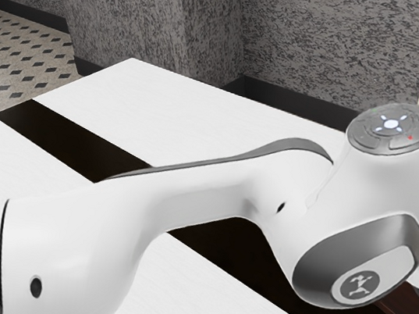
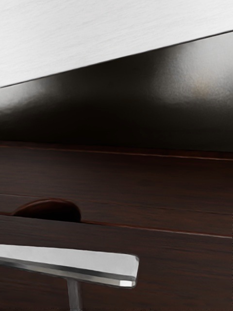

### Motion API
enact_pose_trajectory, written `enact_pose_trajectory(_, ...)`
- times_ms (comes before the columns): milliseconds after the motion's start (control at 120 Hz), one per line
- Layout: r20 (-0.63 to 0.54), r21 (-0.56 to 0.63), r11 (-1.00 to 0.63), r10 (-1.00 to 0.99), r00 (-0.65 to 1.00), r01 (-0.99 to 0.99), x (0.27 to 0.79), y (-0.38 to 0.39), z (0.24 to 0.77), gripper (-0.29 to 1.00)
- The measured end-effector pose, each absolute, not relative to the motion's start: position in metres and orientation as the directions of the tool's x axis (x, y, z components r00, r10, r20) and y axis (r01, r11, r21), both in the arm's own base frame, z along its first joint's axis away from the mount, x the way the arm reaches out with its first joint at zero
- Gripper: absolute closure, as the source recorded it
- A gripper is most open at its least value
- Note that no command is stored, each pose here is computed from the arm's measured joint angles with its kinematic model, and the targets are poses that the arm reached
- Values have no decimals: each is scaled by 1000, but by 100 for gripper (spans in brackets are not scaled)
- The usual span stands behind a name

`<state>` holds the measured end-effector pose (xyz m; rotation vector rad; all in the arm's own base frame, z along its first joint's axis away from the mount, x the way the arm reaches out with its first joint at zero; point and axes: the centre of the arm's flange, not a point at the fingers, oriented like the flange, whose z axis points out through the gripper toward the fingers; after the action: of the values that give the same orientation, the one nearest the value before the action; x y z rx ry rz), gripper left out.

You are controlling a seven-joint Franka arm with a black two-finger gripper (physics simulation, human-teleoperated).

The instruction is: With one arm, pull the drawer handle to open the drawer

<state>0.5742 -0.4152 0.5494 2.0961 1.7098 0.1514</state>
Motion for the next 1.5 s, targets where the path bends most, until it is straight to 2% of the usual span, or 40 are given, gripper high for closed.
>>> enact_pose_trajectory(275, -183, 398, -130, 959, 218, 908, 581, -417, 539, 2)
enact_pose_trajectory(550, -188, 401, -130, 957, 220, 907, 577, -421, 539, 40)
enact_pose_trajectory(883, -183, 386, -147, 955, 232, 911, 566, -423, 534, 62)
enact_pose_trajectory(1075, -183, 372, -161, 953, 242, 914, 555, -416, 535, 67)
enact_pose_trajectory(1225, -189, 385, -154, 952, 241, 910, 552, -402, 550, 69)
enact_pose_trajectory(1500, -190, 378, -165, 949, 251, 911, 548, -403, 544, 69)
